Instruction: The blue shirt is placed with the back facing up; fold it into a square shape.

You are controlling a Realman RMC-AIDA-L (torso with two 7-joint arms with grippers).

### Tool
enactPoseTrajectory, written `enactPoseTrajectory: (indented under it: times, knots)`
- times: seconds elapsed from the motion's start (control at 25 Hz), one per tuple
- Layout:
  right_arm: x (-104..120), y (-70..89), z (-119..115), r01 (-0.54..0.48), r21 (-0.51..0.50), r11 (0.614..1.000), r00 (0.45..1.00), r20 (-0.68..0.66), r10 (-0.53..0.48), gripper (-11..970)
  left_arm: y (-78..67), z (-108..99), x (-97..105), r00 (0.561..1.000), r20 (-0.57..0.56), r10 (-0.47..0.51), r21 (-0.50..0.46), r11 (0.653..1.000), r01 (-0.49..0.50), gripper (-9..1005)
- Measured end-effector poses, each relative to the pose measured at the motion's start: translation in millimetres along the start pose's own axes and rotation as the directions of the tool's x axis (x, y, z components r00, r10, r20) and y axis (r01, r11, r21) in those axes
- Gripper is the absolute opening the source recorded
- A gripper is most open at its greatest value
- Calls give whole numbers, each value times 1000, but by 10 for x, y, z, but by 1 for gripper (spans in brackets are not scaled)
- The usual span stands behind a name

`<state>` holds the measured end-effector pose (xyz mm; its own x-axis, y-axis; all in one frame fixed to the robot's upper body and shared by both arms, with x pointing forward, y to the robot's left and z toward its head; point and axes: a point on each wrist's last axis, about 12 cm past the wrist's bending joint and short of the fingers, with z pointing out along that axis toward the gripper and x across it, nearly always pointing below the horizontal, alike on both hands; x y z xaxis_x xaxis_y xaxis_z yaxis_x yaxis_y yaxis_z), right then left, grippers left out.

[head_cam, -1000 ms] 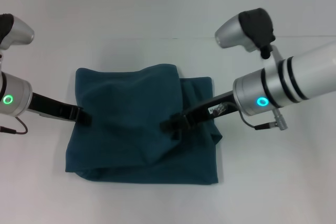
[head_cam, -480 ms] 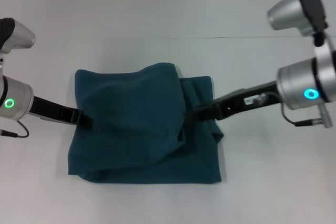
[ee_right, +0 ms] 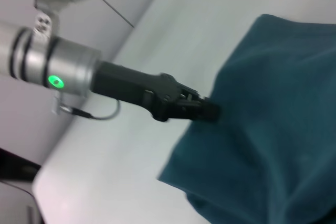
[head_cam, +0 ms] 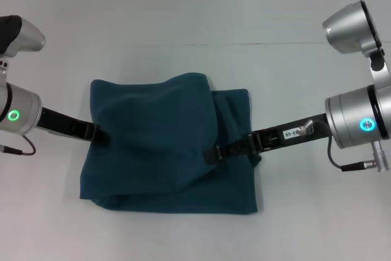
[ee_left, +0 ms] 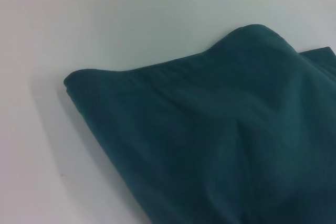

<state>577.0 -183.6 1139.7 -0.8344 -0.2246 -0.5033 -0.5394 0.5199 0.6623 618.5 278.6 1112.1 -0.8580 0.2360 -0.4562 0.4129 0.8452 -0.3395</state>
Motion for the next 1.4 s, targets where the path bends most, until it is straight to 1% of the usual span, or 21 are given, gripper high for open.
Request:
enactPoseTrajectory:
  times: [0.12,0.24,0.44,0.56,0.72,0.92,1.16,1.4]
  knots:
    - [45,-56,0,-60,-21,998,998,9,60,640,2,-3,-1,1000,-1,1,0,1000,-1,88]
    - [85,-95,-4,-102,-18,995,995,3,102,640,1,-3,2,1000,-2,7,2,1000,-7,88]
    - [186,-196,2,-155,35,987,988,-18,156,640,-6,17,13,1000,-6,15,7,1000,-15,88]
    - [218,-251,43,-174,48,983,984,-15,175,639,-9,25,17,1000,-7,20,9,1000,-20,89]
    - [206,-285,99,-163,61,985,986,-11,164,639,-8,27,23,1000,-8,20,9,1000,-20,89]
    - [179,-304,214,-151,53,987,988,-21,153,639,-5,30,44,1000,-13,22,11,1000,-22,89]
    - [66,-279,323,-113,65,991,993,-18,114,638,-5,36,55,1000,-14,28,13,1000,-28,90]
    - [-5,-286,410,-104,92,990,994,-9,105,637,-6,36,57,999,-15,31,13,999,-31,90]
